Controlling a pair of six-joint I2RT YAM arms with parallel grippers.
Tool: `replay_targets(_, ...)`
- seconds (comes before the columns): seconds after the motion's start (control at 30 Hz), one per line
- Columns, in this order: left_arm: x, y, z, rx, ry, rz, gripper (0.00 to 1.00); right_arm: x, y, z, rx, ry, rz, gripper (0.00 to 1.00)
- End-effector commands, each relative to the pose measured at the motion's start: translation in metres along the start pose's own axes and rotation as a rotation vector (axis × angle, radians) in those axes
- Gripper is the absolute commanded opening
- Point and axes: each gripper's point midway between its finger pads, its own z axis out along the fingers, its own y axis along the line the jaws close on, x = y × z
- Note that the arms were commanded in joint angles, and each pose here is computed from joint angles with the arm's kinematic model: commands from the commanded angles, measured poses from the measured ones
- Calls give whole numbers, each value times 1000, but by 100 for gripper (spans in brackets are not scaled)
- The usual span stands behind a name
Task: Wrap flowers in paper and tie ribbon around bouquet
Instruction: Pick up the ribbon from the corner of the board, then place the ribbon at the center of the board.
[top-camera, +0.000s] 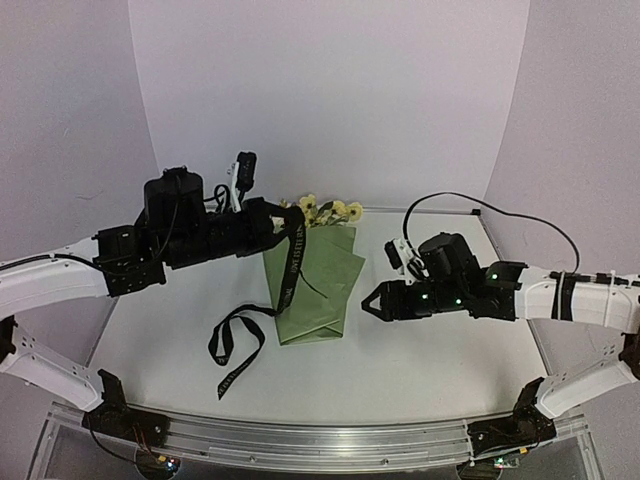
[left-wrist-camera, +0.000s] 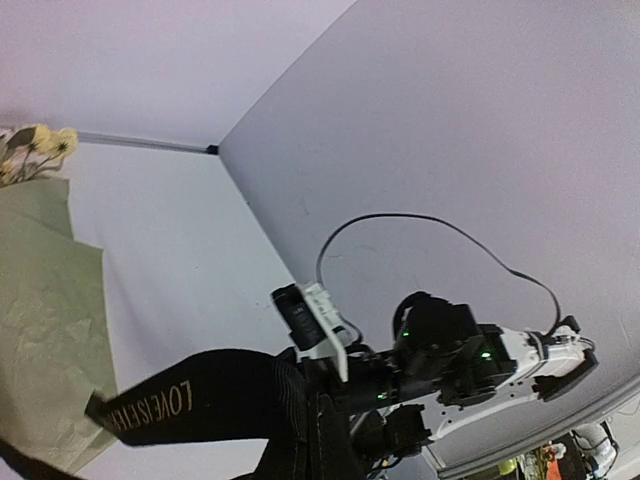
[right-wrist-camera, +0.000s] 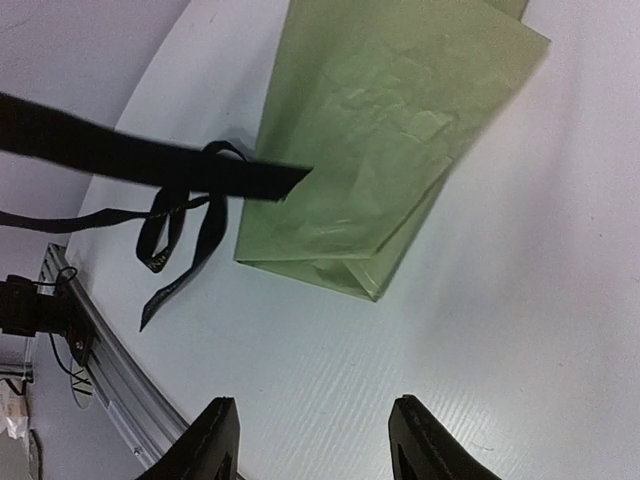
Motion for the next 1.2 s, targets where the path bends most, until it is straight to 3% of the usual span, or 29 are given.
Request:
replay_targets(0.0, -43, -73, -13, 219, -70, 117, 1, -30, 34, 5, -111, -86, -52, 54)
replay_targets(0.27, -12, -112, -2, 426, 133, 190, 2, -48, 56, -5, -178, -168, -142, 54)
replay_targets(0.37, 5, -122, 3, 516, 221, 200, 5, -46, 39, -20, -106, -212, -197, 54)
replay_targets(0.6, 64, -125, 49, 678, 506, 164, 11, -32, -81, -107, 550, -270, -288, 58)
replay_targets(0.73, 112, -87, 107, 569, 703, 98, 17, -13, -129, -152, 789, -242, -242, 63)
replay_targets(0.8, 136, -58, 132, 465, 753, 79, 34, 1, -149, -164, 858, -215, -188, 67)
replay_targets(0.83, 141, -48, 139, 416, 751, 84, 47, 9, -158, -167, 873, -205, -156, 72)
replay_targets(0.97, 130, -12, 141, 188, 659, 160, 77, 39, -174, -162, 839, -168, -15, 89)
replay_targets(1.07, 113, 20, 126, -3, 568, 217, 86, 45, -172, -154, 802, -139, 11, 98)
replay_targets(1.17, 109, 64, 97, -218, 512, 219, 89, 47, -167, -145, 772, -100, 22, 98)
